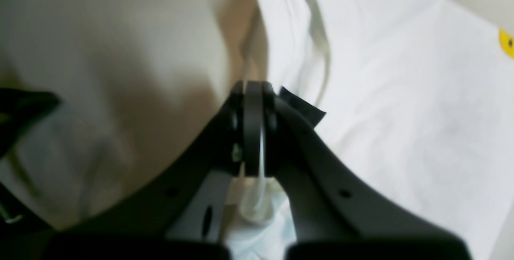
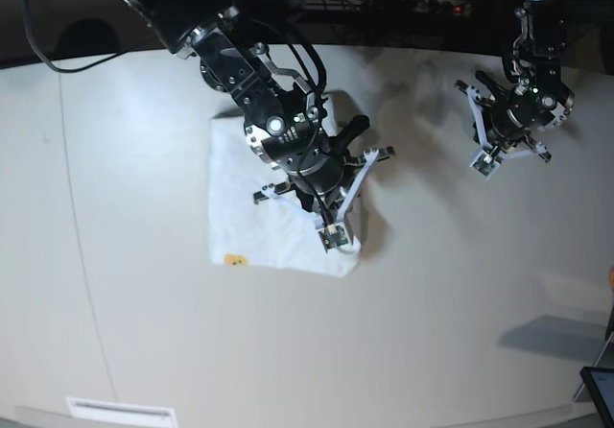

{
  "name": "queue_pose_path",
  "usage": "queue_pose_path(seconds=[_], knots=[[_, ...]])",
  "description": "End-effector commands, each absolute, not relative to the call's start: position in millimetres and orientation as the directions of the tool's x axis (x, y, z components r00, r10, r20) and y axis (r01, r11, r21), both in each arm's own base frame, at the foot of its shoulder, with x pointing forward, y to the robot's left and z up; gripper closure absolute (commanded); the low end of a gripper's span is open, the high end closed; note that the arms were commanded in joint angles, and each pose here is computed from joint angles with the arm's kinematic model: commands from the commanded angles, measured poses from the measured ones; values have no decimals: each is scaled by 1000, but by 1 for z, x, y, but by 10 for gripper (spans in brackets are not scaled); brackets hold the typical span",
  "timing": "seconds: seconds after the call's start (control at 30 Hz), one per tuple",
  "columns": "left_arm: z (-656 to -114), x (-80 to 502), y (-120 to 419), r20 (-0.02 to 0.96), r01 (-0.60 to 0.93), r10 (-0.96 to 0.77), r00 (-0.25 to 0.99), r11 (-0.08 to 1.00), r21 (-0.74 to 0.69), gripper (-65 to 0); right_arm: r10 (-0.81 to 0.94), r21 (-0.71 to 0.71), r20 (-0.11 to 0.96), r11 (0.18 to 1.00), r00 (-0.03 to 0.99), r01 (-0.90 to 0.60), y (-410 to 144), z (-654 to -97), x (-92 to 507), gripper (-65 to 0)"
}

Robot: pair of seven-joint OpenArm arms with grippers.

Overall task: Fold the T-shirt properly
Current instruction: 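Press the right gripper down on the folded bundle and flatten it, then lift the right gripper off the shirt and move it aside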

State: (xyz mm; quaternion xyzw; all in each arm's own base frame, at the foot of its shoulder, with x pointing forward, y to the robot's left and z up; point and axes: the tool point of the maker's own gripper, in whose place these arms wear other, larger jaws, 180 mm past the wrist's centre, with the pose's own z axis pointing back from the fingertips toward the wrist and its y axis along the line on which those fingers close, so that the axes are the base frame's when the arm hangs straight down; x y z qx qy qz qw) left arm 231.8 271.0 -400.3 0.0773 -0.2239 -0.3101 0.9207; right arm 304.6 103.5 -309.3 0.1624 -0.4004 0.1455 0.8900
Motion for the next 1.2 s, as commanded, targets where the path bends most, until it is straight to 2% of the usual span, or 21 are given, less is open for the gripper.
queue_pose_path(seconds=[0.0, 0.1, 0.2, 0.47, 0.63, 0.93, 1.17], knots=[[-393, 237, 273, 378, 536, -611, 695, 791, 294, 0, 88, 170, 810, 911, 580, -375, 98, -285, 316, -3], [-393, 237, 273, 375, 536, -613, 695, 790, 297, 0, 10, 221, 745, 940, 667, -261, 76, -290, 310, -3], [-393, 237, 273, 375, 536, -613, 695, 790, 297, 0, -11, 243, 680, 947, 733, -211, 66, -307, 296, -3], [-393, 237, 274, 376, 535, -612, 696, 791, 297, 0, -37, 252, 617, 956, 786, -152, 53, -347, 254, -3], [-393, 237, 273, 378, 535, -611, 696, 792, 295, 0, -42, 262, 611, 953, 791, -152, 56, -351, 247, -3], [-393, 237, 273, 378, 535, -611, 696, 792, 295, 0, 1, 310, 622, 918, 783, -247, 100, -337, 233, -3], [-393, 237, 273, 379, 535, -610, 696, 792, 294, 0, 62, 303, 597, 906, 800, -296, 115, -350, 228, -4]])
